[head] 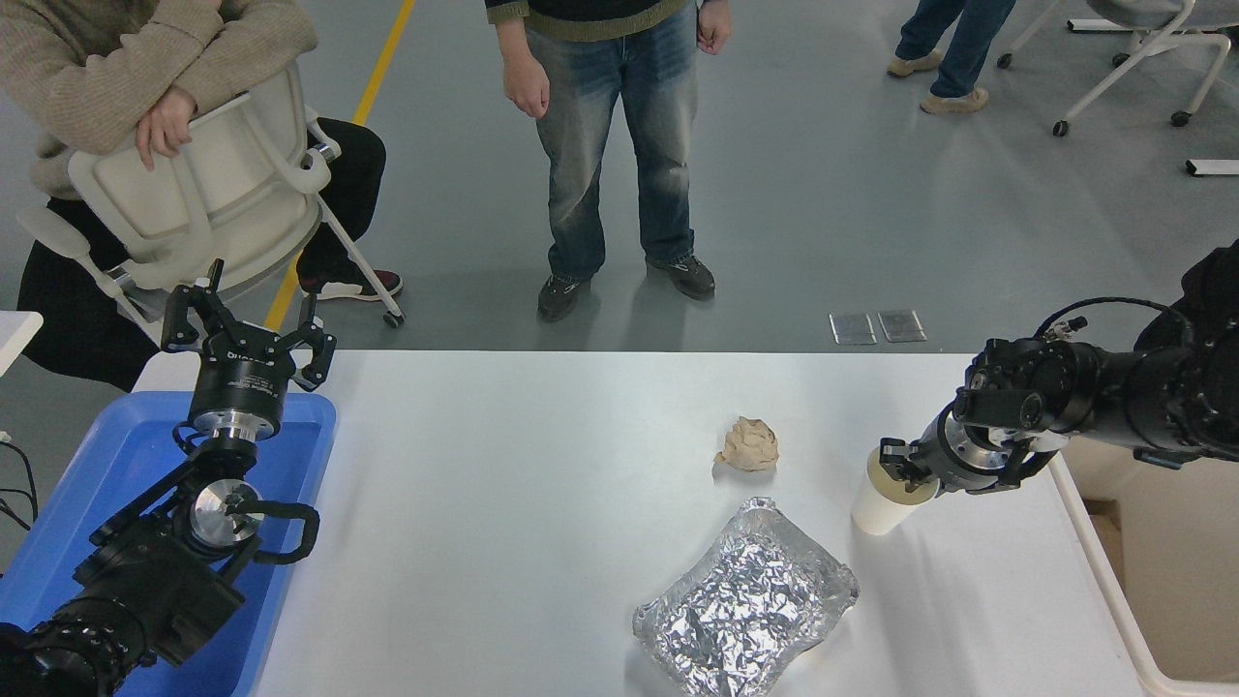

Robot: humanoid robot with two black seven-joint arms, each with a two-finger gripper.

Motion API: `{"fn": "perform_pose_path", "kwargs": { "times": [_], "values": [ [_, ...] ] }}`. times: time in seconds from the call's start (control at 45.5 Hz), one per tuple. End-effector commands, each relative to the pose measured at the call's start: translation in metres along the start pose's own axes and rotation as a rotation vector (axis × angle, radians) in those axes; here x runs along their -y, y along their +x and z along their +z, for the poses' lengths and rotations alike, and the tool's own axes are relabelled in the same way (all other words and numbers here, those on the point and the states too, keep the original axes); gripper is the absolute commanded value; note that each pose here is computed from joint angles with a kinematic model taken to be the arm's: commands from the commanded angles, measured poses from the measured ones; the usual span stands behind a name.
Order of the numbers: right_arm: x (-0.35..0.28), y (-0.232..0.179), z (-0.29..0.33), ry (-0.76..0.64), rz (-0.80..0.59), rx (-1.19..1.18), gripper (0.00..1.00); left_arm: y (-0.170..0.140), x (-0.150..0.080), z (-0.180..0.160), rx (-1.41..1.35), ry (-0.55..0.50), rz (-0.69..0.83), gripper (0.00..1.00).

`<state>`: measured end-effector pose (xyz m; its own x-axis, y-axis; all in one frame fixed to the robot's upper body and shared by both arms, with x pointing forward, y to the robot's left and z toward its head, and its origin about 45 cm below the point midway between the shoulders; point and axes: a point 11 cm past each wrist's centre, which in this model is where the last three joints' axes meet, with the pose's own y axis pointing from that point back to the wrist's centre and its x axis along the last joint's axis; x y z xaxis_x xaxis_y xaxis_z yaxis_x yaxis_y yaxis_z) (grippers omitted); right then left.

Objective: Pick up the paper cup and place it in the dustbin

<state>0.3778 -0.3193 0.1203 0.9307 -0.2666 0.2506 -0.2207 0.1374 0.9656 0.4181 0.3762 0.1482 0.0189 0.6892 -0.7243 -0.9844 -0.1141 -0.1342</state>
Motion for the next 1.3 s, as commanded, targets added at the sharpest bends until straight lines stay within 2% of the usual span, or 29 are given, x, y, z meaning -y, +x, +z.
{"fn": "perform_pose_path", "kwargs": {
  "times": [0.0,0.286,0.659,0.967,1.275],
  "values": [
    [-0.002,0.001,0.003,0.020,-0.011,0.076,0.00,0.000,0.000,0.000,0.000,0.000,0.000,0.99],
    [-0.021,0.006,0.011,0.027,-0.036,0.095,0.00,0.000,0.000,0.000,0.000,0.000,0.000,0.99],
    [-0.161,0.052,0.029,0.168,-0.186,0.091,0.00,0.000,0.000,0.000,0.001,0.001,-0.001,0.99],
    [-0.267,0.072,0.030,0.205,-0.018,0.056,0.00,0.000,0.000,0.000,0.002,0.001,0.000,0.99],
    [-0.340,0.086,0.023,0.243,0.145,0.024,0.00,0.000,0.000,0.000,0.001,0.001,-0.001,0.99]
  ]
}}
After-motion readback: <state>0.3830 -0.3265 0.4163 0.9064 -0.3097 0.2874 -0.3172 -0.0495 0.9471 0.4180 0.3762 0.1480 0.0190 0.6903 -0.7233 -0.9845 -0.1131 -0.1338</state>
